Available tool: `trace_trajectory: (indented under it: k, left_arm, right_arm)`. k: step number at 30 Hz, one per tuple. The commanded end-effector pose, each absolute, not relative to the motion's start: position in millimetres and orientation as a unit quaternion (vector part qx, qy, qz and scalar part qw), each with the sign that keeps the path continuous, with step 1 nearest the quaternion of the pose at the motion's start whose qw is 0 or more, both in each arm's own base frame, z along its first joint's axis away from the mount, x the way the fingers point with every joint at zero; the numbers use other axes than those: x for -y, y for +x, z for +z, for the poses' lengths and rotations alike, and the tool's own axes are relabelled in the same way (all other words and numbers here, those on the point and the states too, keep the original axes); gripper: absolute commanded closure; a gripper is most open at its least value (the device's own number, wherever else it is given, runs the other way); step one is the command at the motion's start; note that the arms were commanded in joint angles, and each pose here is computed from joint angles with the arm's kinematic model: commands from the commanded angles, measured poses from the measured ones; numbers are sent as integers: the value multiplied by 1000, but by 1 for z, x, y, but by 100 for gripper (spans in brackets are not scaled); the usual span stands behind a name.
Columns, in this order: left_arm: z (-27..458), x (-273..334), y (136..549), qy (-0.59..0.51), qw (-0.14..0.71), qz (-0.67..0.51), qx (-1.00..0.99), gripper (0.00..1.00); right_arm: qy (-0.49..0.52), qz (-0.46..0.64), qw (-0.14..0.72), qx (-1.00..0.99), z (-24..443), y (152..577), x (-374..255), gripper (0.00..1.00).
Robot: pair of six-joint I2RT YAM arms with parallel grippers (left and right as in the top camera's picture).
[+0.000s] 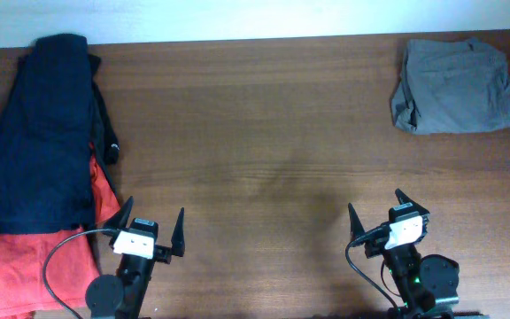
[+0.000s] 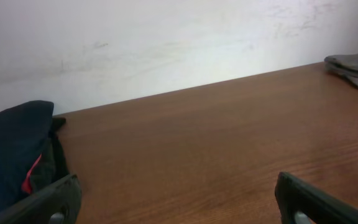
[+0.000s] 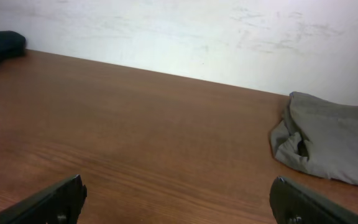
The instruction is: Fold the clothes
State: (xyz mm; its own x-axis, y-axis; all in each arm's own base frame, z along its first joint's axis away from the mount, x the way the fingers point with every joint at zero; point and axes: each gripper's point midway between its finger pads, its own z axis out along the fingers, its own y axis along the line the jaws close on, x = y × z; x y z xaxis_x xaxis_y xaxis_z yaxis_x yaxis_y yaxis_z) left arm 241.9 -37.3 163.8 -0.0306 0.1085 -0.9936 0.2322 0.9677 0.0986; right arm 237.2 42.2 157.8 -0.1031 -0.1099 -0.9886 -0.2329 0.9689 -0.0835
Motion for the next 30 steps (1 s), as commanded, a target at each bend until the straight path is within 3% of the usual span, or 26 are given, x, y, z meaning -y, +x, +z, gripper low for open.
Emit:
trace_trajectory:
  k: [1, 7, 30]
  left_arm:
    - [81, 2, 196, 27, 482, 4, -876, 1]
    - [97, 2, 207, 27, 517, 5, -856, 1]
    - [95, 0, 206, 24, 515, 10, -857, 1]
  right_arm:
    - [10, -12, 659, -752, 144, 248, 1, 1]
    - [10, -12, 659, -752, 144, 248, 1, 1]
    - [10, -12, 659, -752, 144, 248, 1, 1]
